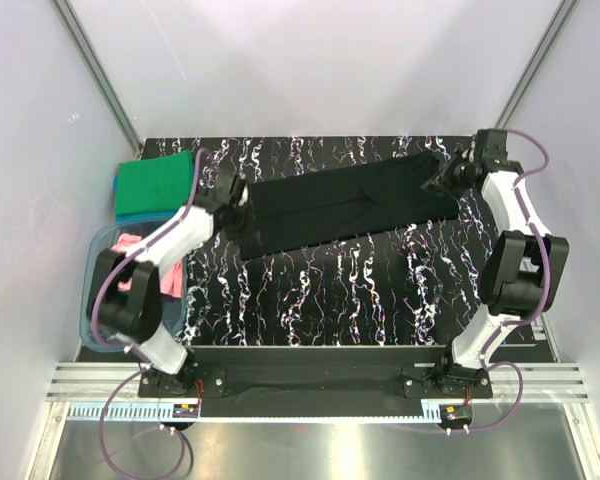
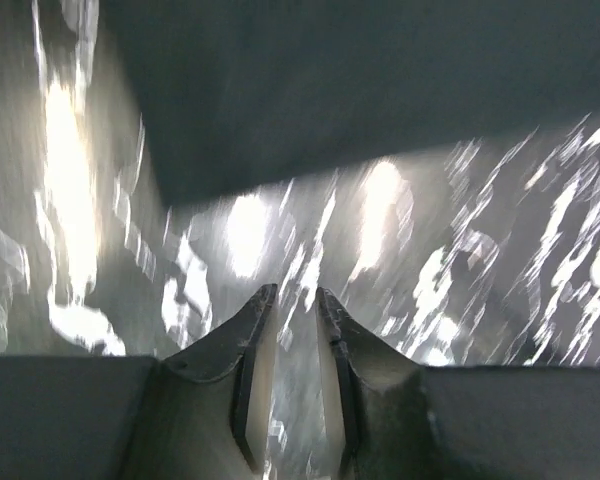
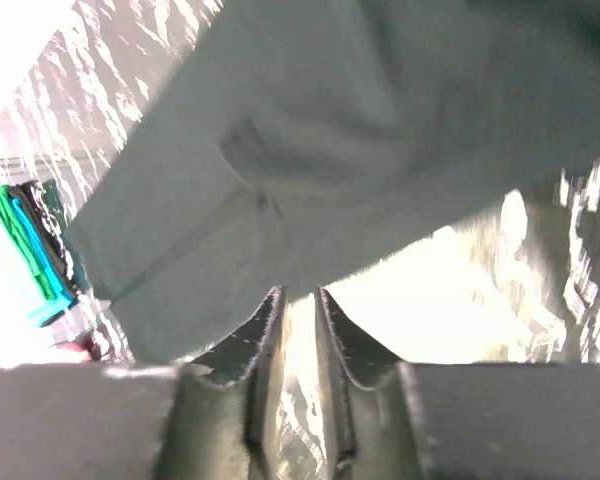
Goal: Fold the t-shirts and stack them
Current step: Fold the tshirt
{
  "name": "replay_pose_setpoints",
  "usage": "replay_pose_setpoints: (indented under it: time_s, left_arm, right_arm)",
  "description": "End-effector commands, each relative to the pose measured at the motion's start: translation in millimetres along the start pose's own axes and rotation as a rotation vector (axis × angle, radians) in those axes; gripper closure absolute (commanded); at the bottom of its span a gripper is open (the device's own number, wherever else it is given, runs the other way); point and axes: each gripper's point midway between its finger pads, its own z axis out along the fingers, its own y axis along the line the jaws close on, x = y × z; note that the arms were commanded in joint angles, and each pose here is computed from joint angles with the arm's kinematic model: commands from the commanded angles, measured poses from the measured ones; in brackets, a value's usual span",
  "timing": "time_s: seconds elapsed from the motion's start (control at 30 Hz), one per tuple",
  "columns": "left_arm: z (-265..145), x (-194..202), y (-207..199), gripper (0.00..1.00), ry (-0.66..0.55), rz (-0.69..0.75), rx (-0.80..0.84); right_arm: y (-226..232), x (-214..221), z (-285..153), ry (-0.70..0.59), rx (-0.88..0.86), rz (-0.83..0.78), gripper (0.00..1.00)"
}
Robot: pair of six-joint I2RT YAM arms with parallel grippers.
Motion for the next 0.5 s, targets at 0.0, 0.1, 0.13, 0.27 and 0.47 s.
replay_pose_setpoints:
  time_s: [0.0,0.1,0.13,0.27,0.47]
  left_arm:
    - [1,-51,-14,0.74,-0.071,0.112,-0.012]
    - [24,-55,-3,0.74,-0.044,0.126,-0.072]
    - [31,-53,2,0.74,-0.033,0.124,-0.082]
    - [60,-39,17,0.75,0.033,0.102,-0.104]
    - [70,-3,32,0.76,0.071,0.054,-0.112]
  right_arm:
    - [-10,29,10,0.041,-0.001,0.126,0.78]
    - [-12,44,9,0.073,-0.015,0.124,0.79]
    - [-13,46,9,0.074,-0.016,0.12,0.79]
    - [-8,51,-1,0.07,-0.033,0.105,0.77]
    - [-6,59,-10,0.069,-0.047,0.084,0.75]
